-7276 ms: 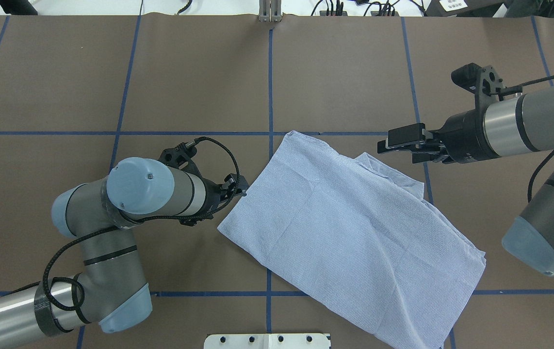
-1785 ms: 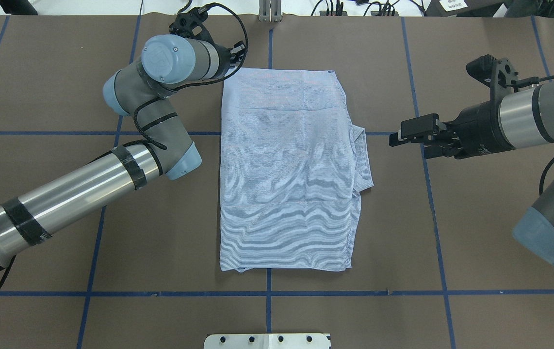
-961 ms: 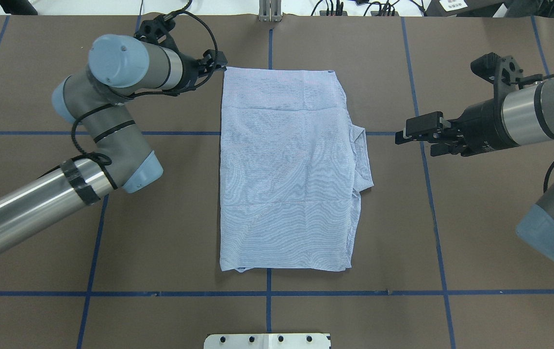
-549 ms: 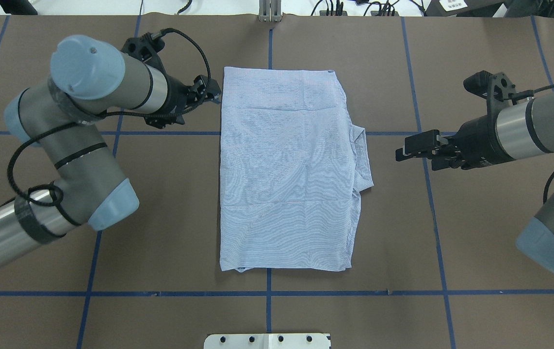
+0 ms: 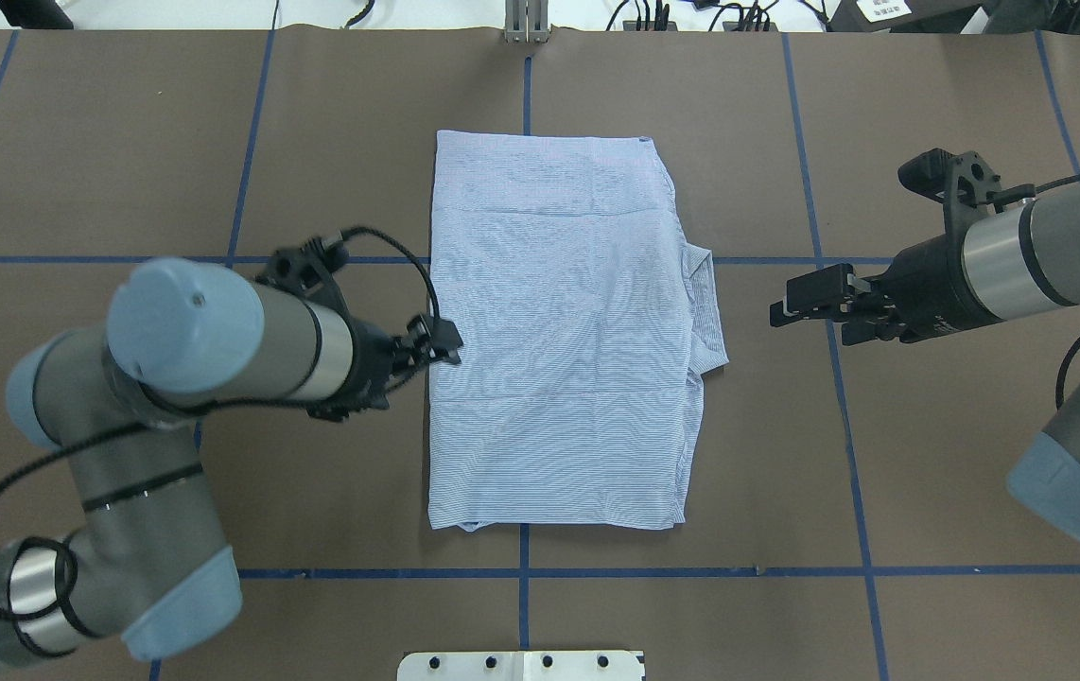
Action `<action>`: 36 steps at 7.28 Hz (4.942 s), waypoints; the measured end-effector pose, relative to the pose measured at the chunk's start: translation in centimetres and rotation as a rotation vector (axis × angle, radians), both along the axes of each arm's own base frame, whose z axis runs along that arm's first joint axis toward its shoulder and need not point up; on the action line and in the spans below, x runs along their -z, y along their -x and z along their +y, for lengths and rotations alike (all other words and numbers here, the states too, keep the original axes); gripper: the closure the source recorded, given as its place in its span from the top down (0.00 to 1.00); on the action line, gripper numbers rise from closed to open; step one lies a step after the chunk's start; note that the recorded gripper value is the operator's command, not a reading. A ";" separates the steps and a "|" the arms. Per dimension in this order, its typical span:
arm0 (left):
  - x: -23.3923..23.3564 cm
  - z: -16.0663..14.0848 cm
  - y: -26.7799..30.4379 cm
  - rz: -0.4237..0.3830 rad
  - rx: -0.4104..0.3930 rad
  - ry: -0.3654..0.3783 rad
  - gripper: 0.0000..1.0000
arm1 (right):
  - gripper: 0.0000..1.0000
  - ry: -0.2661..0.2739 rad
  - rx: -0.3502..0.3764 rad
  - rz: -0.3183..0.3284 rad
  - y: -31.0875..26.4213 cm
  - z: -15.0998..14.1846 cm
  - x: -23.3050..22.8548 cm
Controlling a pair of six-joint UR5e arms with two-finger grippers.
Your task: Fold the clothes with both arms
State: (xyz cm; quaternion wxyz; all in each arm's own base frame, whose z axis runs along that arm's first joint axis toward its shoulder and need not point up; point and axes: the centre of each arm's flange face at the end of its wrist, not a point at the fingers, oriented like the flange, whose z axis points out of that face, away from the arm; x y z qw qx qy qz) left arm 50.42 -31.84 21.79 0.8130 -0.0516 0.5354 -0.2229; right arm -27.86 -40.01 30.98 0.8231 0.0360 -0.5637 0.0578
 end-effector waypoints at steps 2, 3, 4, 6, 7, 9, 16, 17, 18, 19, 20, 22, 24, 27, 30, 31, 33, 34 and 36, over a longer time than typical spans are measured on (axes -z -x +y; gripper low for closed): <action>-1.8 3.2 -3.0 -0.039 -0.018 0.039 0.96 | 1.00 0.012 0.020 -0.014 -0.2 0.1 0.3; -3.2 3.4 -4.2 -0.071 -0.022 0.050 0.92 | 1.00 0.017 0.026 -0.017 -0.3 0.0 0.3; -4.3 3.8 -5.3 -0.096 -0.031 0.056 0.87 | 1.00 0.020 0.030 -0.016 -0.2 -0.1 0.2; -4.7 4.8 -6.5 -0.108 -0.055 0.056 0.79 | 1.00 0.030 0.029 -0.008 -0.2 -0.2 0.3; -4.4 5.0 -6.5 -0.104 -0.060 0.054 0.62 | 1.00 0.036 0.027 -0.005 -0.3 -0.4 0.3; -4.0 5.1 -6.3 -0.096 -0.063 0.051 0.37 | 1.00 0.045 0.025 -0.006 -0.9 -0.6 0.2; -4.0 3.6 -5.2 -0.100 -0.033 0.051 0.00 | 1.00 0.061 0.017 -0.002 -0.6 -0.7 0.3; -3.8 3.2 -4.9 -0.102 -0.027 0.052 0.00 | 1.00 0.093 0.011 0.009 0.3 -0.5 0.5; -3.6 3.0 -4.7 -0.099 -0.023 0.051 0.00 | 1.00 0.144 0.003 0.029 2.1 -0.4 1.6; -3.4 2.9 -4.5 -0.096 -0.021 0.051 0.00 | 1.00 0.206 -0.018 0.066 4.8 -0.2 3.5; -3.4 2.9 -4.4 -0.095 -0.021 0.051 0.00 | 1.00 0.259 -0.050 0.118 8.0 0.6 5.5; -3.3 2.9 -4.3 -0.095 -0.020 0.052 0.00 | 1.00 0.308 -0.077 0.210 12.4 2.6 6.8; -3.3 2.9 -4.2 -0.094 -0.020 0.052 0.00 | 1.00 0.301 -0.068 0.271 16.0 4.7 5.9; -3.3 2.7 -4.1 -0.093 -0.017 0.051 0.00 | 1.00 0.342 -0.071 0.309 19.0 6.4 4.6; -3.1 2.7 -3.9 -0.088 -0.018 0.053 0.00 | 1.00 0.477 -0.169 0.324 21.8 9.4 3.6; -3.0 2.7 -3.8 -0.086 -0.018 0.052 0.00 | 1.00 0.494 -0.207 0.328 22.7 10.2 3.0; -2.9 2.5 -3.7 -0.084 -0.016 0.051 0.00 | 1.00 0.514 -0.236 0.323 24.6 11.8 1.7; -3.0 2.3 -3.6 -0.085 -0.012 0.051 0.00 | 1.00 0.517 -0.233 0.327 25.2 12.5 1.3; -2.9 2.1 -3.5 -0.084 -0.008 0.050 0.00 | 1.00 0.520 -0.231 0.347 25.4 13.2 0.1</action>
